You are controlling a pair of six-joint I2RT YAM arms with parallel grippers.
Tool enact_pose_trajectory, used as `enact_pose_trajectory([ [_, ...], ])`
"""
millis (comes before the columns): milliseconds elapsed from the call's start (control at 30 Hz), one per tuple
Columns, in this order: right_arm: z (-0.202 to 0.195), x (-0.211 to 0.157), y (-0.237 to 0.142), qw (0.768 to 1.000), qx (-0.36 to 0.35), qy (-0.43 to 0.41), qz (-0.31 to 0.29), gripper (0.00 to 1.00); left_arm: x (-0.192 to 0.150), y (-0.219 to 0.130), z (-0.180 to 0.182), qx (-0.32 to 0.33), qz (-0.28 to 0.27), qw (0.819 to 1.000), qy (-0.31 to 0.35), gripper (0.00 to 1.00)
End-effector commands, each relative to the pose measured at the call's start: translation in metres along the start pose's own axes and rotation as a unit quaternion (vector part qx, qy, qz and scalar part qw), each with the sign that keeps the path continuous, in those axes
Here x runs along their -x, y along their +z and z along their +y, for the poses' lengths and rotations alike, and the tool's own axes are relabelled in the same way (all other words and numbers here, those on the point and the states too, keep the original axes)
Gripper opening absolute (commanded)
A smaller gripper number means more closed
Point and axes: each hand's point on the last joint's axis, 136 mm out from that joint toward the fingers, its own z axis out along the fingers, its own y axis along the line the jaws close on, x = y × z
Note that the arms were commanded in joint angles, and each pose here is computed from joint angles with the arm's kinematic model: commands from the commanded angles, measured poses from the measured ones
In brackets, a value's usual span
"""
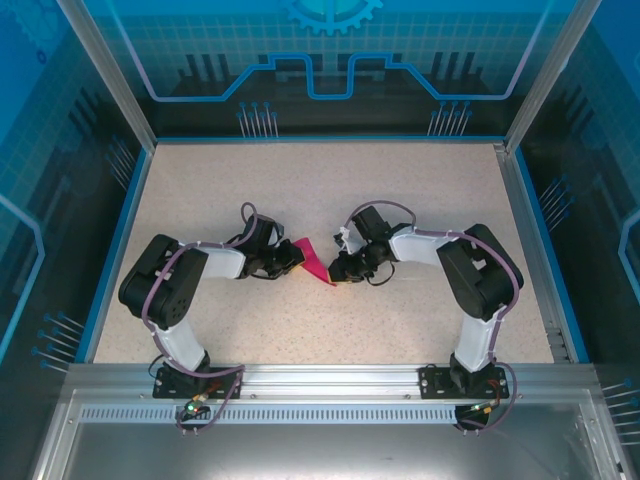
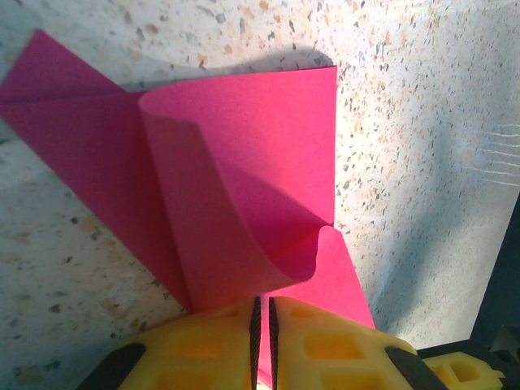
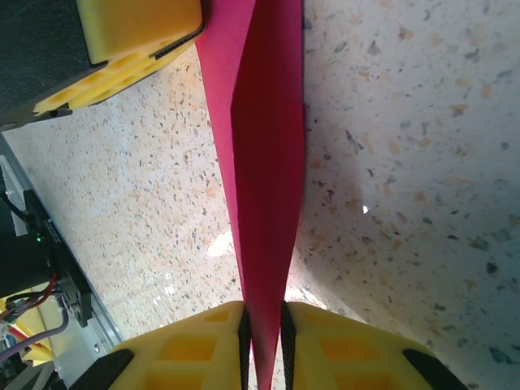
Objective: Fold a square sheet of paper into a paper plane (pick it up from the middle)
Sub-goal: Fold the wing for the fifth time at the center of the table.
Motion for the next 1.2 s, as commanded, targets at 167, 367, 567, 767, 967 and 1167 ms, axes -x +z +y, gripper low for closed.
enact_pose_trajectory([
  [167, 0.006, 0.000, -0.004, 1.000, 0.003, -0.007, -0.006, 0.22, -0.009, 0.005, 0.025, 0.045, 0.012, 0.999, -0.015, 0.16],
  [367, 0.007, 0.003, -0.009, 1.000, -0.002, -0.015, -0.023, 0.32, -0.009, 0.005, 0.025, 0.045, 0.011, 0.999, -0.015, 0.16],
  [567, 0.006, 0.008, -0.013, 0.999, -0.012, -0.020, -0.039, 0.31, -0.009, 0.005, 0.024, 0.045, 0.013, 0.999, -0.015, 0.16],
  [767, 0.016, 0.007, -0.011, 0.999, 0.012, -0.031, -0.029, 0.26, -0.009, 0.006, 0.025, 0.045, 0.013, 0.999, -0.014, 0.16],
  [967, 0.019, 0.003, -0.005, 0.999, 0.017, -0.036, -0.016, 0.19, -0.009, 0.005, 0.025, 0.045, 0.013, 0.999, -0.016, 0.17],
  [1167, 0.016, -0.004, 0.002, 0.999, 0.013, -0.040, 0.002, 0.19, -0.010, 0.006, 0.026, 0.047, 0.014, 0.999, -0.017, 0.16],
])
